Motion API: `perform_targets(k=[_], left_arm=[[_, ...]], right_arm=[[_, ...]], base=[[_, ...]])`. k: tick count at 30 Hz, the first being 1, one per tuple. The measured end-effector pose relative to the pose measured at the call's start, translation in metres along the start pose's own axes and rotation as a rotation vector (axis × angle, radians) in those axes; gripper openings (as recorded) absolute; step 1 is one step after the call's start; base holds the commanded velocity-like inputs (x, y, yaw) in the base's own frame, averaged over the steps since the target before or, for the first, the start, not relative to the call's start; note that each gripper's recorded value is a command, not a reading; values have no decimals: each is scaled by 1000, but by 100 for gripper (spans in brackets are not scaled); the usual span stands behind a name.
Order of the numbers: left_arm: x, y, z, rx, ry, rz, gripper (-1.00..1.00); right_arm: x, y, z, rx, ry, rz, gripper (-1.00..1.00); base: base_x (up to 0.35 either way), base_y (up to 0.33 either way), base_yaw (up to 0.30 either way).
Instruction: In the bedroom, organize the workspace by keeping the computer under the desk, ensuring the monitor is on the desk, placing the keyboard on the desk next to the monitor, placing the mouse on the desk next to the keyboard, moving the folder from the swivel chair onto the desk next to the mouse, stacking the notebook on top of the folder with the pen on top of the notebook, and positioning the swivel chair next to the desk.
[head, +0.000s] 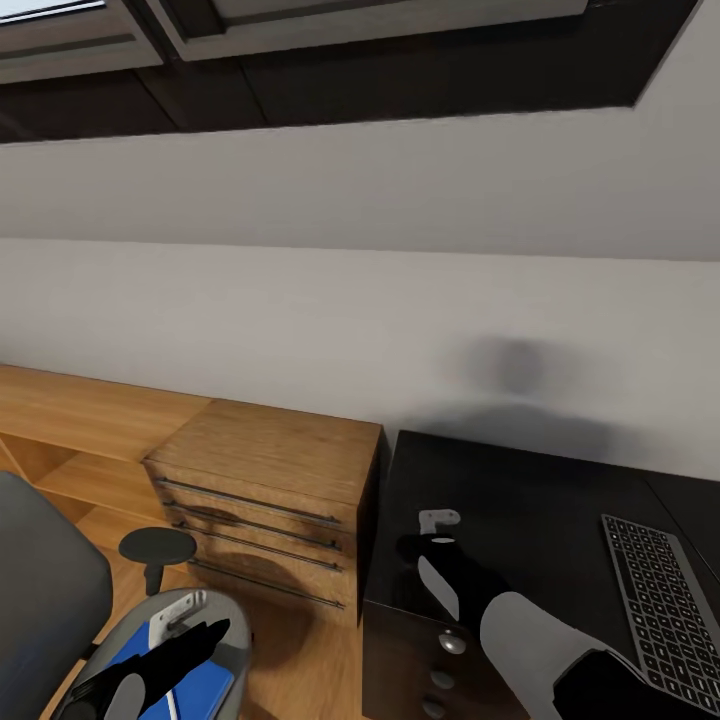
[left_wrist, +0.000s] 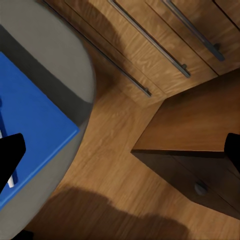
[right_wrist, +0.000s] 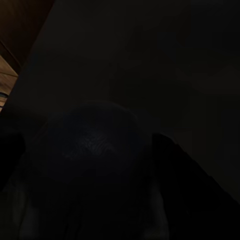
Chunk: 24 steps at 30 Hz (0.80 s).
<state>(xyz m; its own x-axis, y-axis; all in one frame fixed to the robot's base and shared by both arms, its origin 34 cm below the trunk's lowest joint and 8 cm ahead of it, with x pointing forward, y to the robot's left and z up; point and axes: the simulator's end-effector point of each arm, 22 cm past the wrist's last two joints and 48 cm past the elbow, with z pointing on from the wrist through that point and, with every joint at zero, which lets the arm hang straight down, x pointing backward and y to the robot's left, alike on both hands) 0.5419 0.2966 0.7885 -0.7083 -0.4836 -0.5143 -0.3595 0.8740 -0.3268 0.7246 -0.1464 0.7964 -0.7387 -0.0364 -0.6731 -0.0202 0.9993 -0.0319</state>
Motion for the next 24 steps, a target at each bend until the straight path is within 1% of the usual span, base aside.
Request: perform_targets(k=[7, 18, 20, 23, 24], left_arm=[[-1, 0, 0, 2, -2, 0, 100], [-5, -3, -11, 1, -2, 3, 100], [-5, -3, -13, 0, -2, 2, 100], [-5, -3, -15, -3, 2, 2, 100], [-4, -2, -16, -5, 4, 2, 100]], right_arm=[[0, 0, 0, 0, 0, 1, 100], [-12, 0, -11, -2, -16, 5, 100], [-19, 1, -14, -6, -29, 9, 100], [-40, 7, -22, -21, -72, 16, 100], [-54, 11, -27, -30, -102, 21, 100]], base=[[0, 0, 0], [0, 0, 0], [0, 0, 0], [0, 0, 0], [0, 0, 0]])
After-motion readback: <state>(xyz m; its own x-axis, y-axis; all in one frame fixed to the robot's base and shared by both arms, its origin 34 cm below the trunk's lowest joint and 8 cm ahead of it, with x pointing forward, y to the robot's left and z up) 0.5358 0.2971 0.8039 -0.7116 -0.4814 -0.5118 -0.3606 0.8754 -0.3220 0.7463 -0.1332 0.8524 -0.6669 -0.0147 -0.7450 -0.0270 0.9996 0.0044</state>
